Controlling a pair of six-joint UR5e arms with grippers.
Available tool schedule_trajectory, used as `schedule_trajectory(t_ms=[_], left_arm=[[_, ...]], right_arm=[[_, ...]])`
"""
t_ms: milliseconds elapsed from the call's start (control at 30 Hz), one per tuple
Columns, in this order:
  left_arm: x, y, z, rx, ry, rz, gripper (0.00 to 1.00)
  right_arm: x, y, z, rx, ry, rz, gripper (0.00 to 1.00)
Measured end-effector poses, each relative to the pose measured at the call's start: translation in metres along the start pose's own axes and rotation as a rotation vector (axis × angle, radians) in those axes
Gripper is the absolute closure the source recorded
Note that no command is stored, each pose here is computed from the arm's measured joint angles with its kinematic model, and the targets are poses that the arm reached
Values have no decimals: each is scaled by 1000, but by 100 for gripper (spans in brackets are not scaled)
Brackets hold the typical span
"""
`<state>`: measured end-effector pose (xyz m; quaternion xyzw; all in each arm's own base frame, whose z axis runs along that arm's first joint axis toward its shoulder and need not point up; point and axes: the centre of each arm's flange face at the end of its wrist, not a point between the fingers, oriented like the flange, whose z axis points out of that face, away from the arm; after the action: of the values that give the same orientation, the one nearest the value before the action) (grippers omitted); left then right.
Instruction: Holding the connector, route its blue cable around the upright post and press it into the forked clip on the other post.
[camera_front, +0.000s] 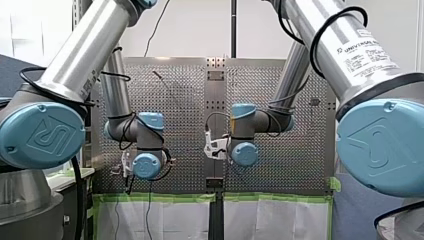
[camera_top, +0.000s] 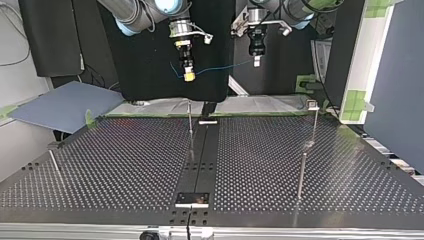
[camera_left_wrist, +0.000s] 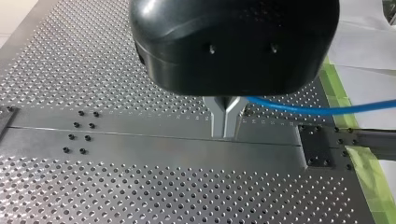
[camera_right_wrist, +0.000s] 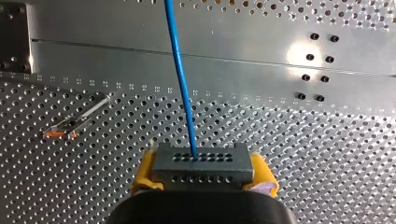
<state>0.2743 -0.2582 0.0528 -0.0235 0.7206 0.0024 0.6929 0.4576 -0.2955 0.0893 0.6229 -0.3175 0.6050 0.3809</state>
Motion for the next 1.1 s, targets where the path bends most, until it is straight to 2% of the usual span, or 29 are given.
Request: schedule_trajectory(t_ms=[200, 300, 433, 533, 667, 800, 1100], left_arm=[[0, 0, 0, 0, 0, 0, 100], [0, 0, 0, 0, 0, 0, 100], [0, 0, 0, 0, 0, 0, 100], [0, 0, 0, 0, 0, 0, 100], [0, 0, 0, 0, 0, 0, 100], [0, 0, 0, 0, 0, 0, 100], [-1, -3, 1, 9, -5, 2, 100]], right_arm=[[0, 0, 0, 0, -1, -1, 100], [-4, -1, 2, -7, -11, -14, 100], [-15, -2, 6, -30, -46, -43, 100], [-28, 0, 4, -47, -88, -60, 100], [-44, 1, -1, -53, -131, -75, 100], [-51, 1, -3, -54, -146, -80, 100], [-52, 1, -3, -54, -149, -81, 100]])
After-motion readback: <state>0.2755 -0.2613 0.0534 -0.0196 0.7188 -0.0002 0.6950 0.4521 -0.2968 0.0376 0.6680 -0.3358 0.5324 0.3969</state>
